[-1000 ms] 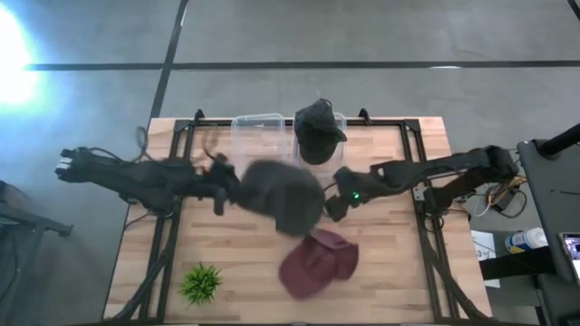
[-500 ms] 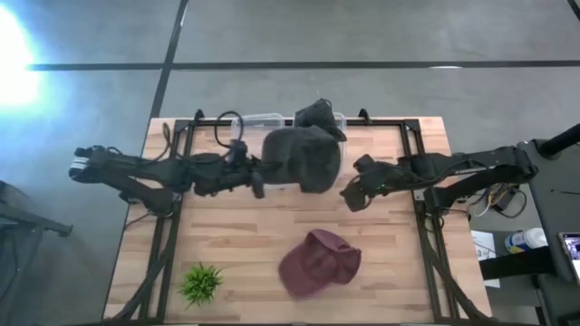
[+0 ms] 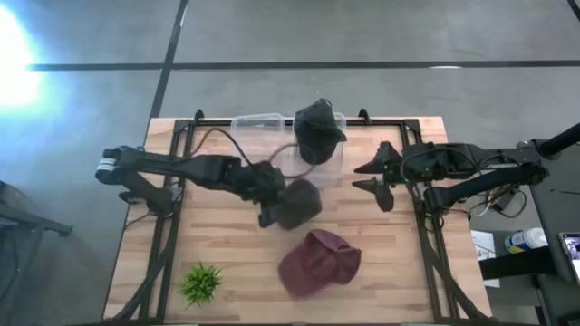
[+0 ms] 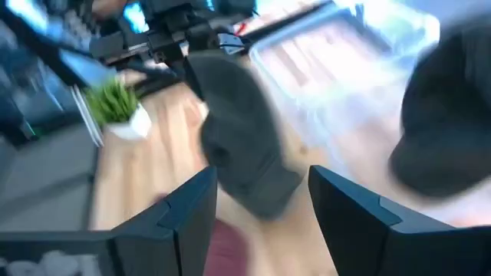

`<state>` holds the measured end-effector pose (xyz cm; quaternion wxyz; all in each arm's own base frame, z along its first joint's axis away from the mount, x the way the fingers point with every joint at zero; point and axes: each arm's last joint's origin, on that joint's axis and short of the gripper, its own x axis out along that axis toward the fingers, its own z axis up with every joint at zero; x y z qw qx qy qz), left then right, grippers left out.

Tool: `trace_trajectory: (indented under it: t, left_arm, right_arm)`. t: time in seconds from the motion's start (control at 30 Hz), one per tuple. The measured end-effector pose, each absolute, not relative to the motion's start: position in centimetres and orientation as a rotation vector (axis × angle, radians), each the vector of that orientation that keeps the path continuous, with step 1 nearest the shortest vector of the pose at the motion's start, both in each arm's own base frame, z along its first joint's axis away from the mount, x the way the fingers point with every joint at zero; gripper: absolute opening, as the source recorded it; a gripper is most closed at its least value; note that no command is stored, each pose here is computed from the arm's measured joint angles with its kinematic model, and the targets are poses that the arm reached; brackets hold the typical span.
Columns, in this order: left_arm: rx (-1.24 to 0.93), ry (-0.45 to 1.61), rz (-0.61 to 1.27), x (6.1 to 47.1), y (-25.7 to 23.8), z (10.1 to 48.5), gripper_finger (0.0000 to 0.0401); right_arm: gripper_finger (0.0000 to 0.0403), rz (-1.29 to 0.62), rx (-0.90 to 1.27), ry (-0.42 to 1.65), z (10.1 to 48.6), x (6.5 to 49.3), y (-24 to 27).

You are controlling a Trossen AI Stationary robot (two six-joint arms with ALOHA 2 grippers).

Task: Pick & Place hat
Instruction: Put the black cap into the right transparent bin

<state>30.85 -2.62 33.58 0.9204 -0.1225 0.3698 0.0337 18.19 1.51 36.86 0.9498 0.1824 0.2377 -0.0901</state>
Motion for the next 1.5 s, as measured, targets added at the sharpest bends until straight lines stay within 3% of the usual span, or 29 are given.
trace_trajectory:
  t: [0.13,0.37,0.97,1.1,1.33,1.5]
  left_arm:
    - [-0.162,0.750,-0.044,32.9,-3.6,33.9,0.0009]
    - [-0.046,0.740,-0.146,35.8,-4.6,35.4,0.0009]
    - [-0.001,0.691,-0.132,37.2,-4.8,37.4,0.0013]
    - [-0.042,0.693,-0.108,37.2,-4.8,37.4,0.0038]
    - [-0.070,0.697,-0.089,37.1,-4.8,37.5,0.0109]
    - [-0.106,0.761,-0.043,36.7,-4.8,37.0,0.0139]
  right_arm:
    - [0.0203,-0.139,0.188,0.511,37.0,19.6,1.6]
    - [0.0203,-0.064,0.166,0.623,36.6,23.5,1.9]
    - [0.0201,0.192,0.150,0.810,35.0,27.8,3.0]
    - [0.0163,0.192,0.158,0.812,34.9,27.9,3.0]
    - [0.0022,0.173,0.174,0.783,35.3,27.8,2.9]
    - [0.0010,0.119,0.223,0.813,35.1,27.7,2.8]
